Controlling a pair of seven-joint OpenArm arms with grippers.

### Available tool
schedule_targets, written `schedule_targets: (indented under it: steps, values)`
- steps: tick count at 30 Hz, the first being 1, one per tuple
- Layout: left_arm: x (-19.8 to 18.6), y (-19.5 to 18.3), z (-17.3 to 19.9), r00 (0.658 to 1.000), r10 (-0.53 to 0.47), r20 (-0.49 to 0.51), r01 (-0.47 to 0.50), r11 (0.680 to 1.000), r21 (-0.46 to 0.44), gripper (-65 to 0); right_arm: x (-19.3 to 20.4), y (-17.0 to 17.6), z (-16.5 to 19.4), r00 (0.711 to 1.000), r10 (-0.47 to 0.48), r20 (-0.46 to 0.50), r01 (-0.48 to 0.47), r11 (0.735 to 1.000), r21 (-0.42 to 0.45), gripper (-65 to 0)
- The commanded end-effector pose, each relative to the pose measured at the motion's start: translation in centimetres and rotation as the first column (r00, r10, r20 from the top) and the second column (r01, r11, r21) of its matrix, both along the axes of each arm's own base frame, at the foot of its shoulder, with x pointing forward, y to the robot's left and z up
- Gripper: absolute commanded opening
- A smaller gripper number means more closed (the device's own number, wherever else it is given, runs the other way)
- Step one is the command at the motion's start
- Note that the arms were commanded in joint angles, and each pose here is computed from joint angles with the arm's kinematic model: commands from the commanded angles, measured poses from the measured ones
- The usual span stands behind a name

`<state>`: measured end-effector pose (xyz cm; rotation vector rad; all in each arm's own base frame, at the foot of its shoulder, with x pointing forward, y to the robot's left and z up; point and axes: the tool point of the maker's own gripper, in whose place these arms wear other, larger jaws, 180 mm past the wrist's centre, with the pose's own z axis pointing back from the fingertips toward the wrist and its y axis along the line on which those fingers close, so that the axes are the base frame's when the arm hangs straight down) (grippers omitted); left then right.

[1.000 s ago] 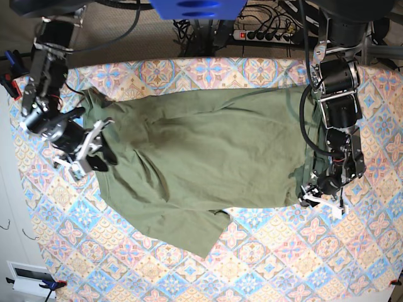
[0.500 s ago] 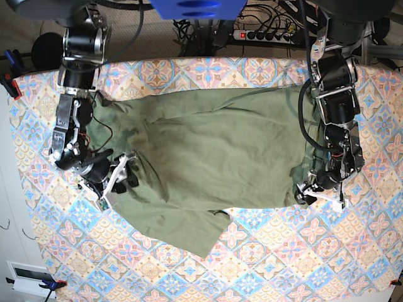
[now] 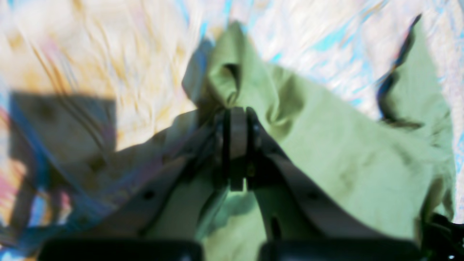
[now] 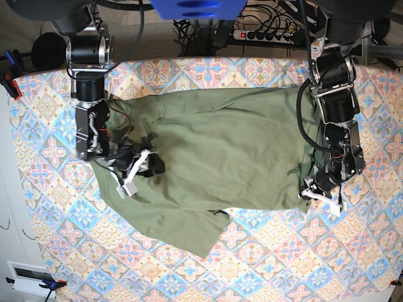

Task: Layout the t-shirt on the table in an organized manner, then fold the t-shirt properly
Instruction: 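Lower the shirt and regrasp its edge with the right gripper, then release the shirt corner with the left gripper and regrasp it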

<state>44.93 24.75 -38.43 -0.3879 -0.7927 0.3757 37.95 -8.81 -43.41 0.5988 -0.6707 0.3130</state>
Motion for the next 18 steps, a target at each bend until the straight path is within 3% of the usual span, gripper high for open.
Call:
schedule_targets:
  steps: [1, 6, 18]
  values:
    - [1.5, 1.2, 3.5, 0.996, 0.000, 0.095, -0.003, 0.999, 0.032, -64.7, -0.9, 0.1, -1.2, 0.996, 0.060, -0.065, -0.064, 0.996, -0.068, -47.4]
    - [-0.2, 4.1, 6.6, 0.986, -0.032, 0.163, 0.003, 0.984, 0.175, -65.0, -1.8, -0.2, -3.0, 0.990, 0.053, -0.128, -0.061, 0.996, -0.065, -51.8]
    - [-5.7, 13.7, 5.9, 0.998, 0.024, 0.056, -0.043, 0.928, 0.371, -65.0, -2.7, -2.8, -4.7, 0.985, 0.007, -0.175, -0.030, 0.992, -0.126, -51.8]
